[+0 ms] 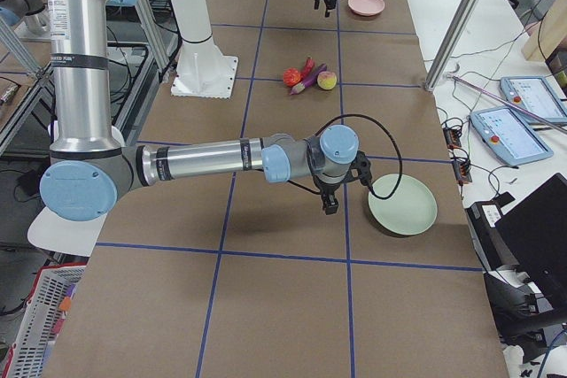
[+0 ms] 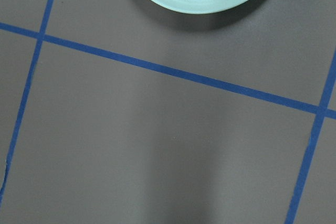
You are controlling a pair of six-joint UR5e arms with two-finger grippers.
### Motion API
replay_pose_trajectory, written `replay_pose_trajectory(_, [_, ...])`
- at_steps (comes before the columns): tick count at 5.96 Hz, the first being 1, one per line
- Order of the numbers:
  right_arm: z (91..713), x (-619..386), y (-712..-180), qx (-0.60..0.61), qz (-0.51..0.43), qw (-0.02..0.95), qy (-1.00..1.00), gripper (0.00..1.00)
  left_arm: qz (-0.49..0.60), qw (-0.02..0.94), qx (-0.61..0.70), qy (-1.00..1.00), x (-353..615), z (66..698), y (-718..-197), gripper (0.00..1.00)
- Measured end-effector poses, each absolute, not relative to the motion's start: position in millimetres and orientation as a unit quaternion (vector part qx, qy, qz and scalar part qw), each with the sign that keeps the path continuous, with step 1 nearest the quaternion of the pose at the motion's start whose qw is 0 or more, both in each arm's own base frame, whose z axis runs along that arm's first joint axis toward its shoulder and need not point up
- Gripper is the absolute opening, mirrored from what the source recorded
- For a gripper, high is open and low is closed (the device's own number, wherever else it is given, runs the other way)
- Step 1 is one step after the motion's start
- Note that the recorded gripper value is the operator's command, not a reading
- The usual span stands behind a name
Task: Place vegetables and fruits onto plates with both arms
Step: 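Reach the left gripper down to the red chili pepper and grasp it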
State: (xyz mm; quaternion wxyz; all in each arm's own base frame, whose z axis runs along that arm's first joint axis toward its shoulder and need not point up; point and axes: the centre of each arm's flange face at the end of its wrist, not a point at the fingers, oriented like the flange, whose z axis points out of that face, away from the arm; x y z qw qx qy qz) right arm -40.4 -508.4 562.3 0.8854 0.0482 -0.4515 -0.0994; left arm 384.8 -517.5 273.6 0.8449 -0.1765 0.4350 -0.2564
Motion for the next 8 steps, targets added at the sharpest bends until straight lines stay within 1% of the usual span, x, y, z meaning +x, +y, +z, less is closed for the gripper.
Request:
replay_pose_trajectory(2, [549.6, -56.0, -517.0, 0.040, -0.088, 0.887, -0.451, 1.00, -0.351, 0.822, -0.208, 0.397, 473.2, 237.0, -511.8, 1.00])
replay_pose_trajectory(4, [542.7, -60.0, -521.6, 0.043, -0.090, 0.887, -0.451, 1.00, -0.438, 0.787, -0.213, 0.380, 529.8, 226.4, -492.1, 1.00])
replay_pose_trajectory(6, [537.4, -65.1, -524.1, 0.042, -0.088, 0.887, -0.451, 1.00, -0.472, 0.765, -0.217, 0.379, 556.4, 234.6, -478.4, 0.99])
replay_pose_trajectory(8, [532.4, -66.8, -526.6, 0.043, -0.085, 0.887, -0.451, 1.00, -0.476, 0.766, -0.222, 0.372, 568.7, 242.0, -465.8, 0.93])
